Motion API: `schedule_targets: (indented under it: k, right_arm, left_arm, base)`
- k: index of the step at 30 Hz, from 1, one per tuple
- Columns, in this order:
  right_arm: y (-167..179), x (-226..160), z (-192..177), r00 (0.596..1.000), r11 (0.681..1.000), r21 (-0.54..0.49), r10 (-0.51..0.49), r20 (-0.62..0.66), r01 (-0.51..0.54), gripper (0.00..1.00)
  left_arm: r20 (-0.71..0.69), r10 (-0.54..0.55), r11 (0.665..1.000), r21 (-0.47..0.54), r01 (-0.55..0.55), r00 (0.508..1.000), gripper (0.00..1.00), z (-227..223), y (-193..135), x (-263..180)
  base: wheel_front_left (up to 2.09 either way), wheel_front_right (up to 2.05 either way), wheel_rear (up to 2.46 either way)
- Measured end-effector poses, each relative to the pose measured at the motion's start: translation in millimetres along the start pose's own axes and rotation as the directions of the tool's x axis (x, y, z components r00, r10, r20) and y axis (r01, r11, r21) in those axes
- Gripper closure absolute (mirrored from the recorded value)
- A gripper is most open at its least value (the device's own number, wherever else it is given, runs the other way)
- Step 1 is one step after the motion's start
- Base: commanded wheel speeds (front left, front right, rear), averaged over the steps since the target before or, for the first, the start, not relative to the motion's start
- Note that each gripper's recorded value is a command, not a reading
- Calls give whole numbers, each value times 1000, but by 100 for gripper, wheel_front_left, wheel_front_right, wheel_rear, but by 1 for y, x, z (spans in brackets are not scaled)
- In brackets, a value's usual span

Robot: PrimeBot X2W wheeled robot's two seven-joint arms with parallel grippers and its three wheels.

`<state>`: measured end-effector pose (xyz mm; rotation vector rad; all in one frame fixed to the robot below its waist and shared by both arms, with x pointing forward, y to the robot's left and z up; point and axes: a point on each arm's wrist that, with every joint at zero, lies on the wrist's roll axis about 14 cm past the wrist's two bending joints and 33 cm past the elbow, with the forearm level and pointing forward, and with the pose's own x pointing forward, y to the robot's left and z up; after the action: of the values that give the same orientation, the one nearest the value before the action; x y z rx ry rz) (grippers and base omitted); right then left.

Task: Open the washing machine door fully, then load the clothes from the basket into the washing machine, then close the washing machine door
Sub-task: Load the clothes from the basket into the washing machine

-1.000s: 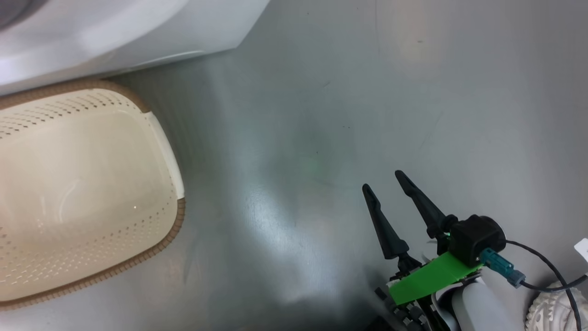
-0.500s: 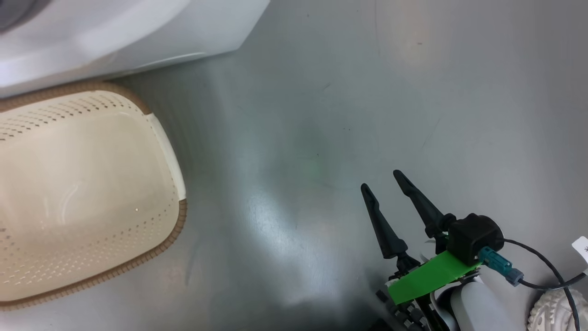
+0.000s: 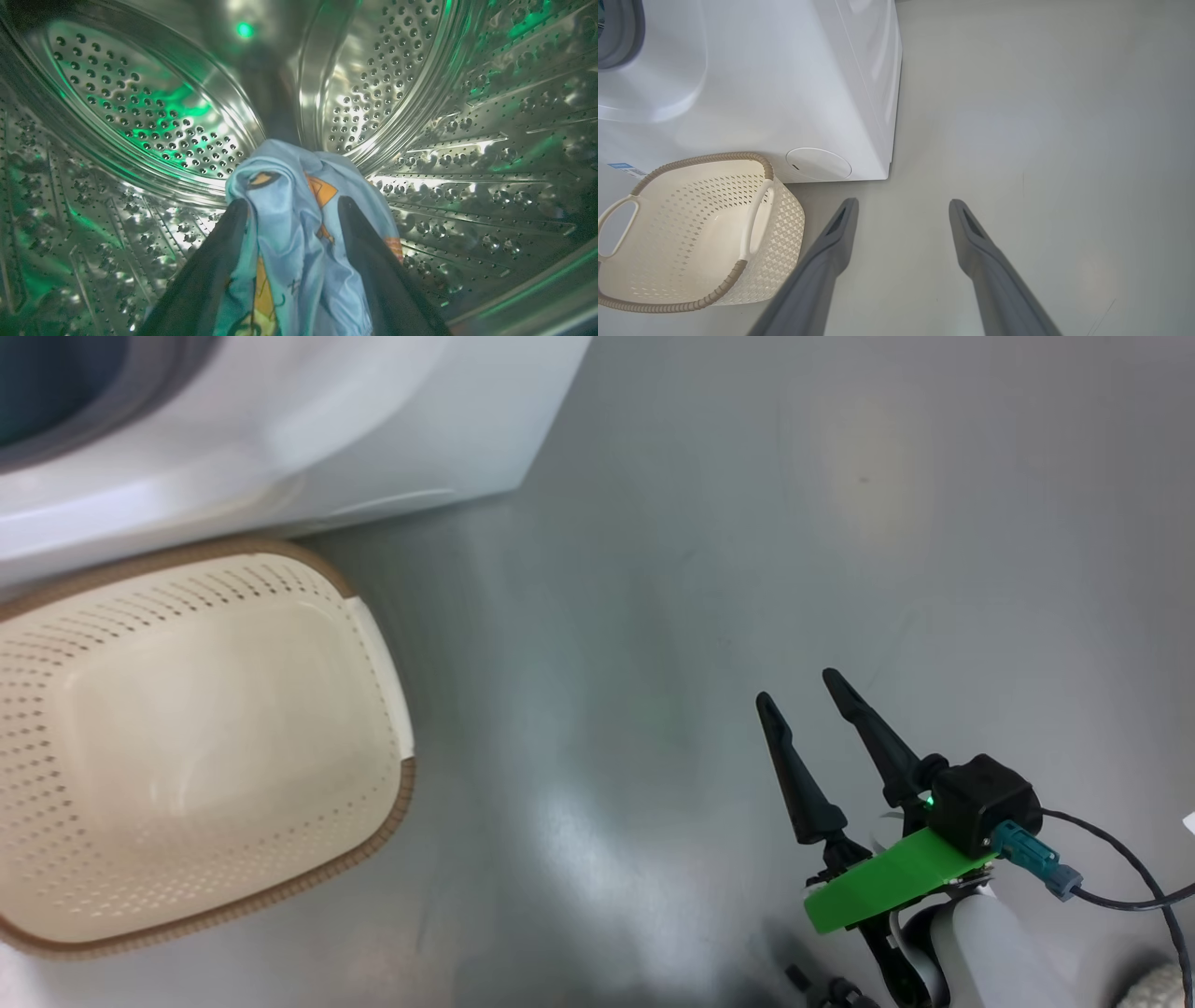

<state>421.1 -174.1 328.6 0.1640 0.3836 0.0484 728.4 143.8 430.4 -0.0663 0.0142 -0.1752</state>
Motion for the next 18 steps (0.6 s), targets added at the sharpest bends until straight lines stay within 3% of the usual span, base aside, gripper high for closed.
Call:
schedule_targets:
  k: [18]
  right_arm:
    - [23,-4,47,990,997,-36,67,124,-63,0]
  left_arm:
    - [4,41,998,-48,-41,999,0,21,6,-86]
  base:
    - [0,0,0]
